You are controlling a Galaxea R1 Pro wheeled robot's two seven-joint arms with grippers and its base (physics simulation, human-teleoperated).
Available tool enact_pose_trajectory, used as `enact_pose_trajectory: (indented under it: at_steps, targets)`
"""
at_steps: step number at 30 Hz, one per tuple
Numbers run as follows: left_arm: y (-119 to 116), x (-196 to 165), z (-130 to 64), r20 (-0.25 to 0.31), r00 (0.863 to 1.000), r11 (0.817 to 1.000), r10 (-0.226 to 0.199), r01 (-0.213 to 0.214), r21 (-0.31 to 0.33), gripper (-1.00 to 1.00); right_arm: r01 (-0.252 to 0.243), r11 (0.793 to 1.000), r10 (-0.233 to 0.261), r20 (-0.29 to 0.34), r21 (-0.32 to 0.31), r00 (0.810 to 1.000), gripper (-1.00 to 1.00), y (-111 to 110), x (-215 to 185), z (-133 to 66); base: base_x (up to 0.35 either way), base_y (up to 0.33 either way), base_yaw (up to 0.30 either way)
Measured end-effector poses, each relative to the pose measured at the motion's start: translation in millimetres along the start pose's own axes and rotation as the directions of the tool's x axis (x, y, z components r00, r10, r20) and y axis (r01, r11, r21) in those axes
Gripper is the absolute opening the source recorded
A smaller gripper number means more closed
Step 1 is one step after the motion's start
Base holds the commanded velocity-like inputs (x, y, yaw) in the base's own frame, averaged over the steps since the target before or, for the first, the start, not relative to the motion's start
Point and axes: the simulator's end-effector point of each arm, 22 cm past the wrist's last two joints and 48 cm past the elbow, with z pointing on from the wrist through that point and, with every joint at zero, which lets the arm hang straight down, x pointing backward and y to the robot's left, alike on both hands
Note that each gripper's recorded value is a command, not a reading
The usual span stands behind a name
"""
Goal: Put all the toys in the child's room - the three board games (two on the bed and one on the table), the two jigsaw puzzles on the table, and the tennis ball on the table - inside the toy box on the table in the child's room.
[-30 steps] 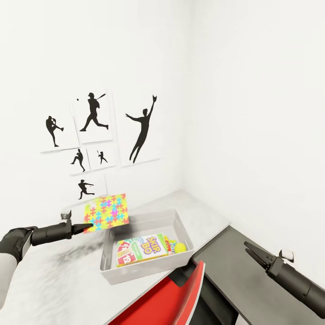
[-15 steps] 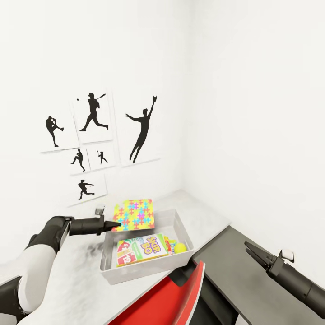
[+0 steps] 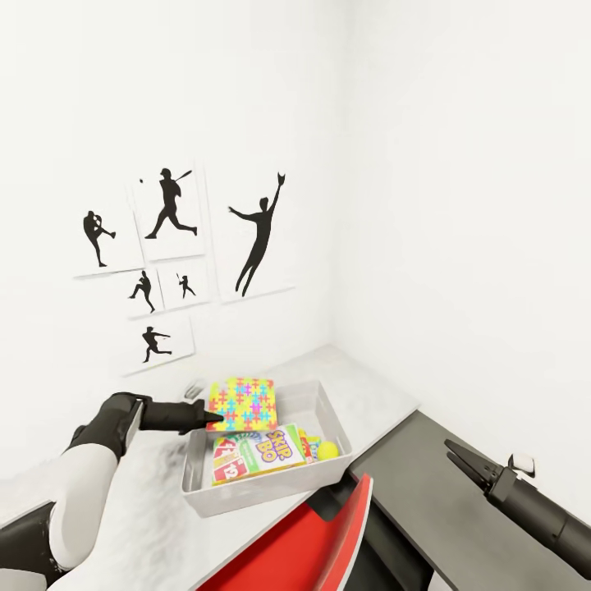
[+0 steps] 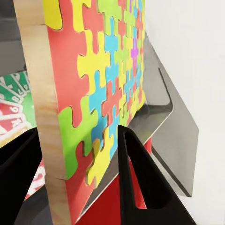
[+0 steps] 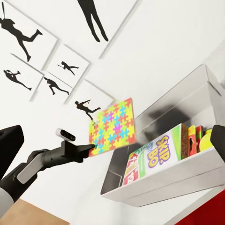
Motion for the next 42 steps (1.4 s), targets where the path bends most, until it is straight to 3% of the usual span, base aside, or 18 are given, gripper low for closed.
enact_pose_trajectory:
  at_steps: [11,32,42]
  targets:
    - [-2,10,24.2,-0.026,1.0,1.0,-0.007,0.006,-0.018,-1.0,-0.01,1.0,0.01,-0.002,0.014,1.0,1.0,-7,0,-0.8,0.0,0.0,0.0]
    - [10,22,39.7,-0.059,0.998,0.999,-0.025,0.024,-0.027,-1.0,-0.029,0.999,0.03,-0.015,0.039,0.999,1.0,-20,5,0.9,0.0,0.0,0.0]
    - [0,31,59.7,-0.083,0.996,1.0,-0.03,0.031,-0.001,-1.0,-0.039,0.998,0.04,-0.022,0.051,0.999,1.0,-27,8,1.9,0.0,0.0,0.0]
